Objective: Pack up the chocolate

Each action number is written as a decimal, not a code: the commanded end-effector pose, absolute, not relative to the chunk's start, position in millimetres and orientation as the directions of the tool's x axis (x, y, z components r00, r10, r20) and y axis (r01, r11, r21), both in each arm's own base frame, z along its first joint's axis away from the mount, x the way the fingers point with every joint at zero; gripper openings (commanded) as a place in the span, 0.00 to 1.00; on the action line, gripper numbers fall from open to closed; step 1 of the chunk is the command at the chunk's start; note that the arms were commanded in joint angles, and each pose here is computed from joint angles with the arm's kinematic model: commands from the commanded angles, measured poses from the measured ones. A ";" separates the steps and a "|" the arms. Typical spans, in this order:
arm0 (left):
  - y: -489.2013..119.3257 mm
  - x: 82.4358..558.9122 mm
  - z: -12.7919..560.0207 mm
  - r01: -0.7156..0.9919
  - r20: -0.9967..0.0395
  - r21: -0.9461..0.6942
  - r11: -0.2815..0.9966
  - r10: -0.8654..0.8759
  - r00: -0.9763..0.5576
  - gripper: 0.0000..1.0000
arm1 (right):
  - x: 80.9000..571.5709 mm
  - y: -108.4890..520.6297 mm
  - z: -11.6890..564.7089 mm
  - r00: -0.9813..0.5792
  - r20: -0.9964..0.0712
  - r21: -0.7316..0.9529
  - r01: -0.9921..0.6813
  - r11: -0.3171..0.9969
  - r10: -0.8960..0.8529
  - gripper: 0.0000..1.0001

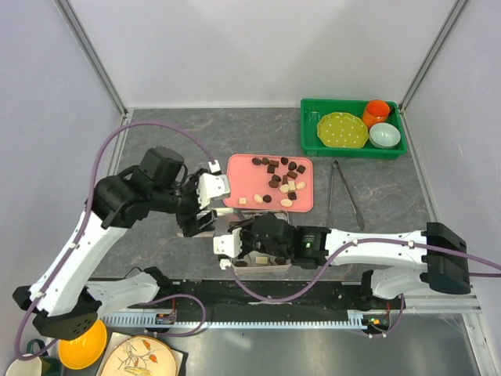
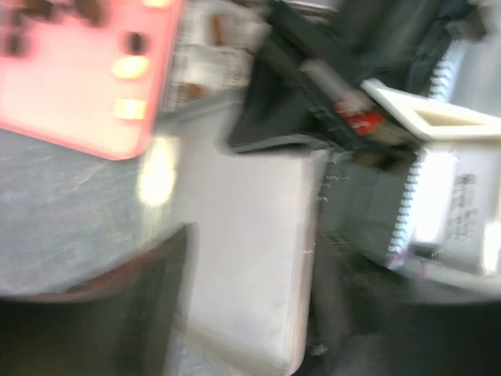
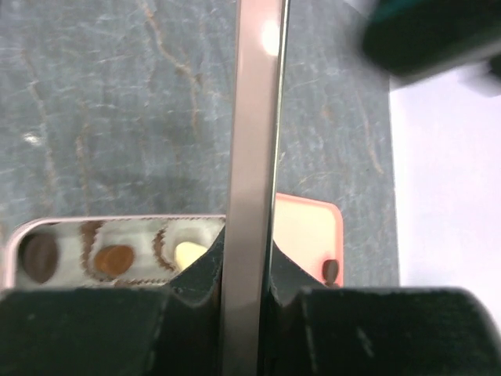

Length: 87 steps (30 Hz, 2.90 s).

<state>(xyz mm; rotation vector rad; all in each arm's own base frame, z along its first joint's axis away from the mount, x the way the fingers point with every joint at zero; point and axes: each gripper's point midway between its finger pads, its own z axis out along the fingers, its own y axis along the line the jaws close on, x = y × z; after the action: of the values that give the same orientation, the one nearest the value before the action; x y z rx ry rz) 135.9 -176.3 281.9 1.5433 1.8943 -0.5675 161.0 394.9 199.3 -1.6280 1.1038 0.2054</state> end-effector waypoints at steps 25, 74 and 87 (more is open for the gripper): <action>-135.1 229.8 331.9 0.665 -0.864 0.202 0.719 0.450 -0.224 0.99 | 52.2 306.0 260.3 -0.567 -0.785 0.485 -0.813 0.323 -0.249 0.00; -135.7 219.1 157.4 0.811 -0.714 0.021 0.585 0.576 -0.397 0.98 | 150.0 281.8 107.8 -0.952 -0.295 0.836 -0.296 0.462 -0.077 0.31; -140.9 205.5 130.2 0.882 -0.693 0.004 0.471 0.638 -0.337 0.95 | 150.0 273.4 82.1 -0.968 -0.222 0.796 -0.248 0.552 -0.115 0.33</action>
<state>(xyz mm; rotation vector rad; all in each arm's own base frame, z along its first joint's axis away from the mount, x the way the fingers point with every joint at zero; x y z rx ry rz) 200.3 -134.0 132.5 1.1851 2.1584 -0.4785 144.3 283.1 99.8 -0.2987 2.5825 1.5239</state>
